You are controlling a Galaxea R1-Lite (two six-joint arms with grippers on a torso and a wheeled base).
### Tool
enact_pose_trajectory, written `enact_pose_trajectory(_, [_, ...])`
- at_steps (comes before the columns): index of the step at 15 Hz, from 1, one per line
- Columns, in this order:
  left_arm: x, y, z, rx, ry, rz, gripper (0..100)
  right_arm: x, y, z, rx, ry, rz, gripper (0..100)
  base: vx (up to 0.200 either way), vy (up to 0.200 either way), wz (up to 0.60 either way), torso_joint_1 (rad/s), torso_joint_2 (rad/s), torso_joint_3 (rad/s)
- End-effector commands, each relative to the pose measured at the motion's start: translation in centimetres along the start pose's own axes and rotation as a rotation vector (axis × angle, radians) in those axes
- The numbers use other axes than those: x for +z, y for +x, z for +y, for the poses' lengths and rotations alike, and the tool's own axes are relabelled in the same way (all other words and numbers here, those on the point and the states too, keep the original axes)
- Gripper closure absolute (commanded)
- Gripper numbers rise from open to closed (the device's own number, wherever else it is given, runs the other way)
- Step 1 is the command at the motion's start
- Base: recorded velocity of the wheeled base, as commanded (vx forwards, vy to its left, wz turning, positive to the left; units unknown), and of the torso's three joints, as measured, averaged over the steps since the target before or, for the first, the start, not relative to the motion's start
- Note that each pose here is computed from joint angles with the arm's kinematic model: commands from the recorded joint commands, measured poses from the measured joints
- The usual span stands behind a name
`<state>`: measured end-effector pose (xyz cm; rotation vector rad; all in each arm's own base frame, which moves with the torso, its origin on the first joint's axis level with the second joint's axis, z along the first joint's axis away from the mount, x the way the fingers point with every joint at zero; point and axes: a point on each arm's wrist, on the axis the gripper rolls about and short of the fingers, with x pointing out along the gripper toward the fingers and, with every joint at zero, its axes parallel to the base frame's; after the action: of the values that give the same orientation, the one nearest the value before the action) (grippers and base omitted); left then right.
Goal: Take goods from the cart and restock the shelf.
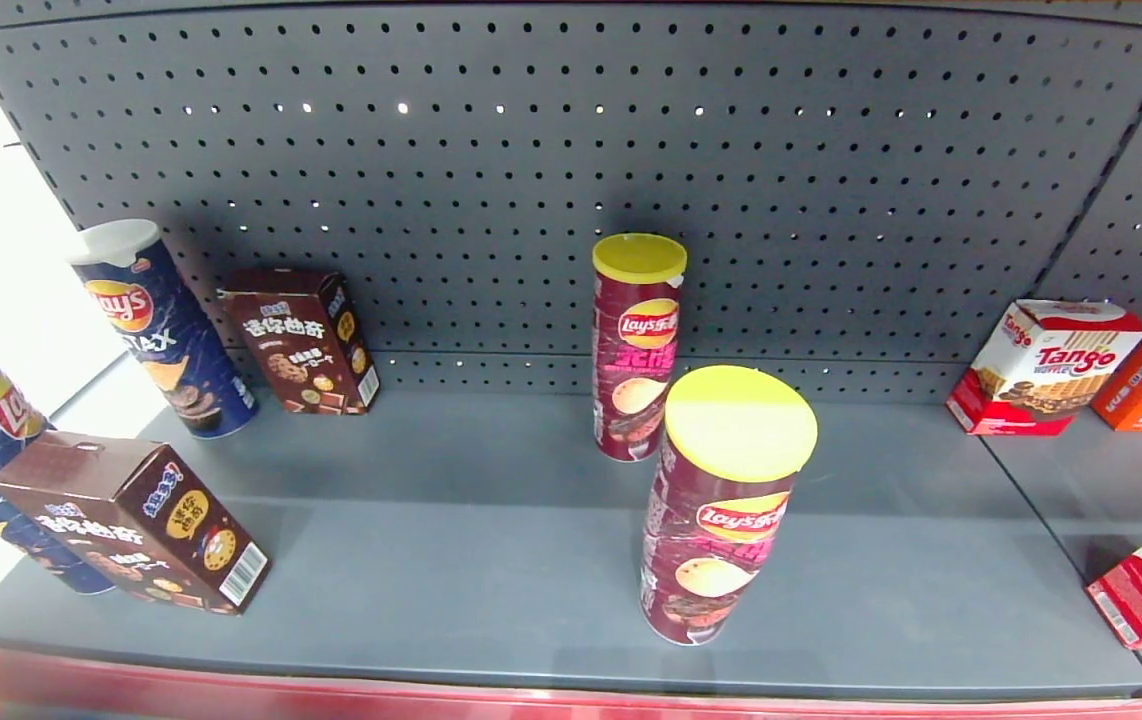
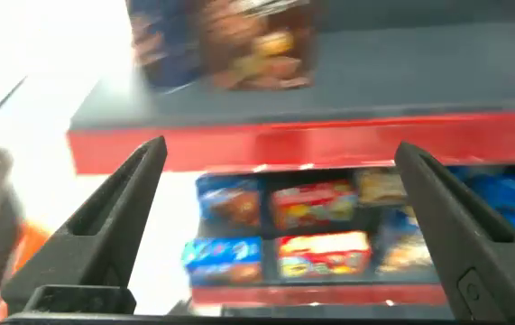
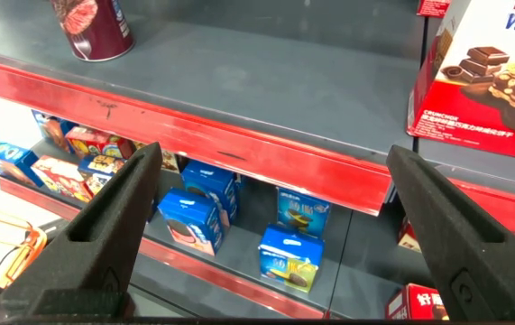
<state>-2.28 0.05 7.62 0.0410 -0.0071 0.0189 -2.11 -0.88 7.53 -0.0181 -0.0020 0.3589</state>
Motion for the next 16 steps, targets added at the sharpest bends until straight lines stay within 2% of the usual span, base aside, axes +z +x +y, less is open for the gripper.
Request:
enact_pose_trajectory(1, [-0.1,0.0,-0.1,-0.028,-0.018,0.005,0,0.0,0.0,0.0,0.000,0.000,0.000,0,0.000,0.000,0.00,0.000,0.00,0.000])
enact_pose_trajectory(3, [-0.1,0.0,-0.2,-0.096,-0.015,0.006,0,0.0,0.0,0.0,0.000,0.000,0.000,0,0.000,0.000,0.00,0.000,0.00,0.000])
enact_pose_trajectory(7, [-0.1,0.0,-0.2,-0.097,-0.009,0.004,0,0.0,0.0,0.0,0.009,-0.005,0.002,0,0.000,0.000,0.00,0.000,0.00,0.000])
enact_pose_trajectory(9, [-0.1,0.0,-0.2,-0.100,-0.009,0.004,0,0.0,0.0,0.1,-0.095,-0.026,0.003,0,0.000,0.000,0.00,0.000,0.00,0.000])
enact_pose_trajectory(14, [-0.1,0.0,-0.2,-0.099,-0.009,0.004,0,0.2,0.0,0.1,-0.123,-0.012,-0.014,0,0.000,0.000,0.00,0.000,0.00,0.000])
enact_pose_trajectory(15, [-0.1,0.0,-0.2,-0.097,-0.009,0.004,0,1.9,-0.4,0.0,-0.168,0.014,-0.078,0,0.000,0.000,0.00,0.000,0.00,0.000])
enact_pose_trajectory(16, [-0.1,0.0,-0.2,-0.103,-0.009,0.004,0,13.3,2.9,-0.6,-0.227,0.278,-0.189,0,0.000,0.000,0.00,0.000,0.00,0.000])
